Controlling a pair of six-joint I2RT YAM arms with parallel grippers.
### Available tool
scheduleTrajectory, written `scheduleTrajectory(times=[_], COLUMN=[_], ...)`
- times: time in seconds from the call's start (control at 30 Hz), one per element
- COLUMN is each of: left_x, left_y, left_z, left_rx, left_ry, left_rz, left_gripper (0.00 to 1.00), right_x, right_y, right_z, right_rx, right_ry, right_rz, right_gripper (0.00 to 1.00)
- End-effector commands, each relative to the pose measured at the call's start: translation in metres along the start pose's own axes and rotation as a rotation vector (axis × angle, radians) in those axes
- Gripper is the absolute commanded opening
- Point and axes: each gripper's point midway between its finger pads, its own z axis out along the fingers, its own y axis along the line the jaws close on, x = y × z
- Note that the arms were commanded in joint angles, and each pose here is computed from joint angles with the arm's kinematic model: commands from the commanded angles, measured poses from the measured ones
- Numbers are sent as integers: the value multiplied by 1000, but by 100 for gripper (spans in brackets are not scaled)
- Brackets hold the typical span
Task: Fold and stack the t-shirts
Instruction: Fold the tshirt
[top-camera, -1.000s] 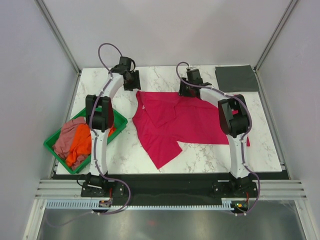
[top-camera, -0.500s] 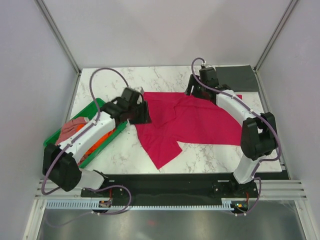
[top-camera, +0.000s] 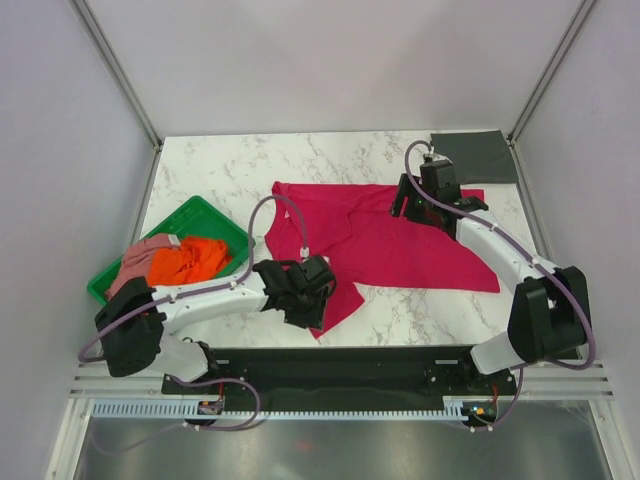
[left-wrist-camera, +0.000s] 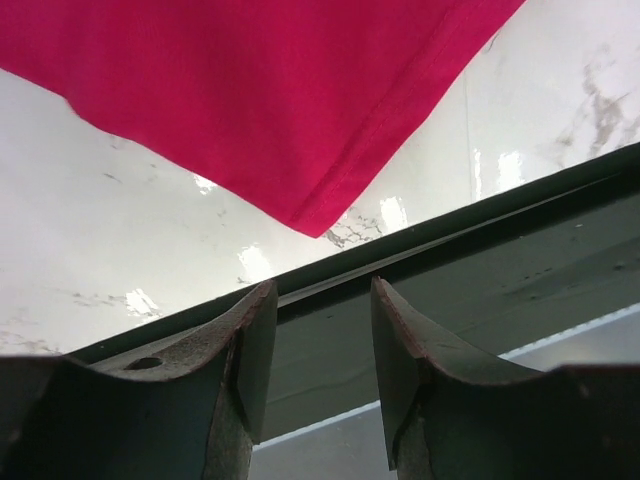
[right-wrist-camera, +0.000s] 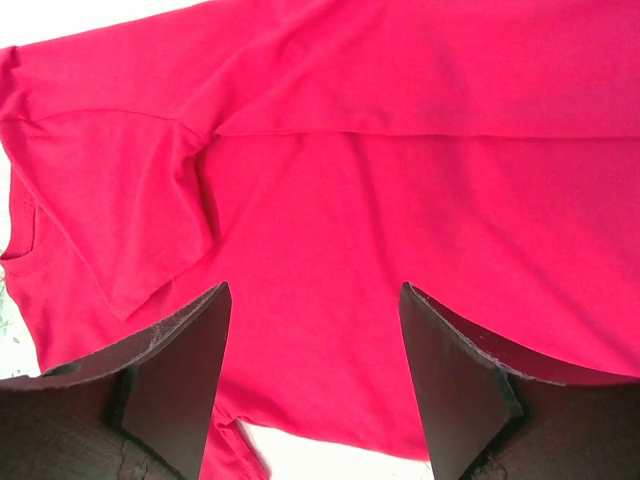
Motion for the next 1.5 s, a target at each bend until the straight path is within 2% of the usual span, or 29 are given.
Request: scheduleTrajectory(times=[0.0,0.17,0.33,0.6,0.83,0.97,1.17,1.2,1.23,1.33,1.4,1.47], left_x=[7,20,20,5,2,6,12,12,13,13,14,17], left_y=[-15,-31,-25,-21,-14,-8,-6,-7,-9,-9,-11,-11], left_z=[16,31,43,31,40,46,53,53,53,47,39,34], left_rx=[-43,-75,-135,-136,-179,-198,-192,-185,-178,-176,-150,-126], left_ry=[-11,10,0,-78,-72,-56,-38,-38,-41,-63,-75,-74], left_rz=[-22,81,118,176,279,285,312,325,336,364,350,344], left_gripper=[50,49,49,46,45,43,27,24,15,2,2,2], right_x=[-4,-5,-8,-7,-9,-9,-2,2,2,2,7,15], right_y=[-11,-22,-25,-29,-29,-36,-68,-75,-83,-98,-120,-142], right_z=[-13,-21,-29,-34,-34,-37,-51,-56,-59,-70,-79,-82], right_rx=[6,10,1,7,9,34,149,168,187,231,337,402], right_ry=[-35,-49,-68,-78,-83,-91,-88,-86,-93,-125,-120,-82], right_rz=[19,45,48,49,53,79,201,216,244,263,304,374], right_gripper=[77,77,76,76,76,76,77,77,79,83,87,88])
